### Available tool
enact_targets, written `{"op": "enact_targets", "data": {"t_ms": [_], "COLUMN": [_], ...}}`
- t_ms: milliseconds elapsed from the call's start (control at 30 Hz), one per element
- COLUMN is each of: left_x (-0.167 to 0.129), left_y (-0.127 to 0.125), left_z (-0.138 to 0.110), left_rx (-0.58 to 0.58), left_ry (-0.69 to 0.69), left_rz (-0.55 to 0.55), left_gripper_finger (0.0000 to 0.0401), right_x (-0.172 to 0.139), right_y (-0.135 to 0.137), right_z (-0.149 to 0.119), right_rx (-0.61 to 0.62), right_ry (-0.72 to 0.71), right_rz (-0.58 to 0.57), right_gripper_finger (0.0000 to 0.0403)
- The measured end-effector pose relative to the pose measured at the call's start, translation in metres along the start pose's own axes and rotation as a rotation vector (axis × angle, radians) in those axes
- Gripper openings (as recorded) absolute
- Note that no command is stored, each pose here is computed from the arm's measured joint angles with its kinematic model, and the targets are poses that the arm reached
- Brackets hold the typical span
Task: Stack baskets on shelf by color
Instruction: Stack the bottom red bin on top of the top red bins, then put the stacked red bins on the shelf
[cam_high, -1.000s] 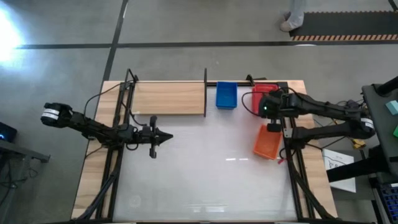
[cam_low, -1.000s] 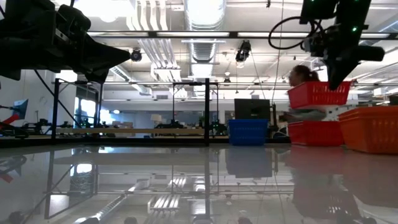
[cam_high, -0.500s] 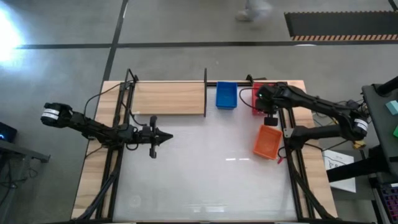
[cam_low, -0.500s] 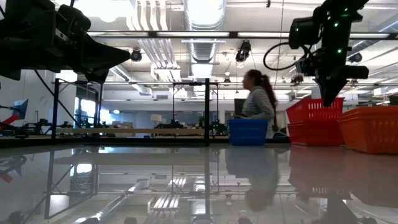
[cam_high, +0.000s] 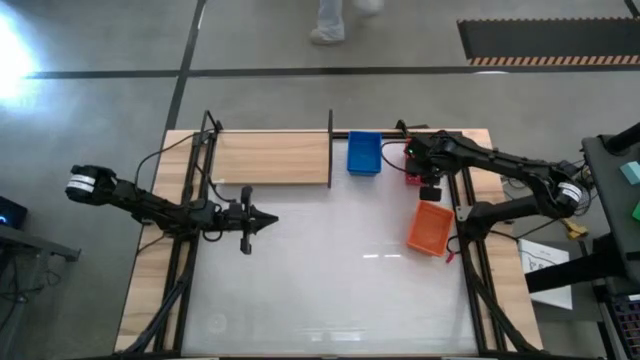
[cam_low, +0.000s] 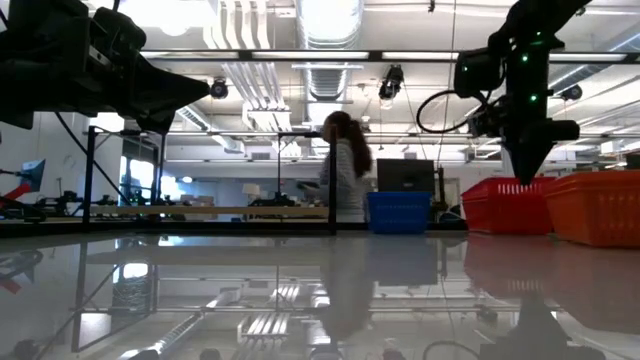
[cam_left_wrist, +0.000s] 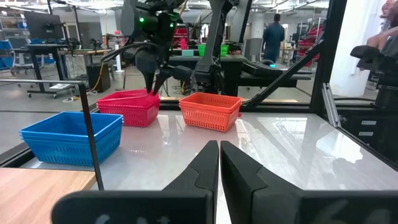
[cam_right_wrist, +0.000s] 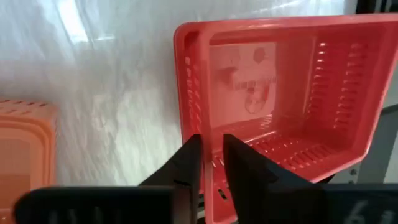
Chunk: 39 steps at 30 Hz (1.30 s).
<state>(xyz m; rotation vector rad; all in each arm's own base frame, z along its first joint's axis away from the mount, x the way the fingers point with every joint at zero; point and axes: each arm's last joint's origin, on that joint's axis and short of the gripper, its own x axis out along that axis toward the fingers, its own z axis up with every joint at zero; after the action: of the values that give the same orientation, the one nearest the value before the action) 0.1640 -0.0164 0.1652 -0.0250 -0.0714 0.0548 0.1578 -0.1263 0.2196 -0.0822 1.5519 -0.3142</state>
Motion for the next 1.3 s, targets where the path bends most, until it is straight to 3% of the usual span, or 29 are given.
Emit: {"op": "enact_targets", "data": {"t_ms": [233, 433, 667, 1067, 1167, 1300], "left_x": [0.0, 0.0, 0.0, 0.0, 0.0, 0.0], "left_y": [0.0, 0.0, 0.0, 0.0, 0.0, 0.0], "left_z": [0.0, -0.003, -0.003, -0.003, -0.003, -0.003], "left_rx": [0.001, 0.006, 0.005, 0.004, 0.004, 0.004], "left_ry": [0.0, 0.029, 0.029, 0.029, 0.028, 0.028], "left_rz": [0.0, 0.001, 0.002, 0.004, 0.004, 0.004], "left_gripper_finger": [0.0, 0.0, 0.0, 0.0, 0.0, 0.0], "right_x": [-0.02, -0.044, -0.024, 0.009, 0.016, 0.028], "right_y": [-0.008, -0.007, 0.002, 0.001, 0.0, 0.0], "right_z": [0.005, 0.002, -0.006, 0.006, 0.012, 0.017], "right_rx": [0.068, 0.168, 0.197, 0.201, 0.196, 0.187], "right_ry": [-0.06, -0.215, -0.16, -0.056, -0.043, -0.004], "right_rz": [-0.03, 0.057, 0.097, 0.079, 0.084, 0.111], "right_gripper_finger": [0.012, 0.0114, 0.0083, 0.0186, 0.0188, 0.0163]}}
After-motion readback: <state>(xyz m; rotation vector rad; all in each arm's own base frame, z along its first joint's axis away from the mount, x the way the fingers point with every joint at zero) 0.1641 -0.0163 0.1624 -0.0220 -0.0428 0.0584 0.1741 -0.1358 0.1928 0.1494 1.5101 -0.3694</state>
